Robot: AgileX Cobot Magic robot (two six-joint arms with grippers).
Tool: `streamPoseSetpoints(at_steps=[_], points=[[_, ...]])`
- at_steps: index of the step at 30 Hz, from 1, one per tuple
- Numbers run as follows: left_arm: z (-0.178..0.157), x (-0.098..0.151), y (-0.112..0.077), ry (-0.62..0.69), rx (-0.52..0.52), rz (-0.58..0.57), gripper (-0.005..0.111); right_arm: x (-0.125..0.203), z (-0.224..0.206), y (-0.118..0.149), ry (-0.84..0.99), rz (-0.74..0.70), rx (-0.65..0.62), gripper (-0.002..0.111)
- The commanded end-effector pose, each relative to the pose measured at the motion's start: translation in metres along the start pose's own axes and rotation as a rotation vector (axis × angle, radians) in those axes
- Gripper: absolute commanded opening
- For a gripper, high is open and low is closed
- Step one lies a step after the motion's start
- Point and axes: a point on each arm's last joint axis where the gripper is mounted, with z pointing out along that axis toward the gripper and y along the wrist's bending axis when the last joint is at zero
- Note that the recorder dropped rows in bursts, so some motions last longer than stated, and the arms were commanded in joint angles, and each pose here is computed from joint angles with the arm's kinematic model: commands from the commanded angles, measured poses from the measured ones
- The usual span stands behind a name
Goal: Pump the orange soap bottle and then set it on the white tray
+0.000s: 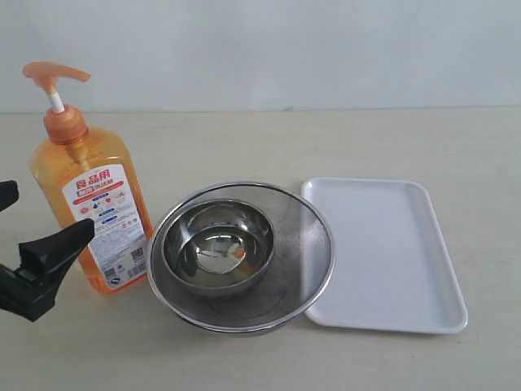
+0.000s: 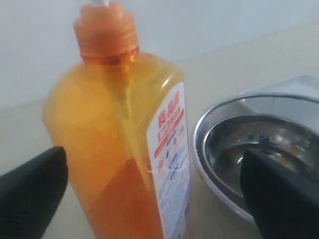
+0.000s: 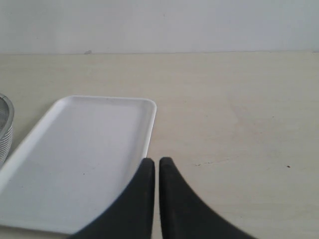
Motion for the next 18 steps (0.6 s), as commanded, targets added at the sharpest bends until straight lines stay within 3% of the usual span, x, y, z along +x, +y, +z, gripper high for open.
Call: streamPoseSetpoints(at_steps=[1,10,18], points=[[0.017,0.005,0.008,0.035,-0.056,0.014,0.087,-0.001,0.000,0.000,-0.012,0.004,0.005,0.000],[0.024,-0.001,0.013,-0.084,-0.092,-0.006,0.087,-0.001,0.000,0.000,-0.013,0.004,0.005,0.000],[0.044,-0.002,0.015,-0.056,-0.070,-0.008,0.087,-0.001,0.000,0.000,-0.013,0.004,0.005,0.000]])
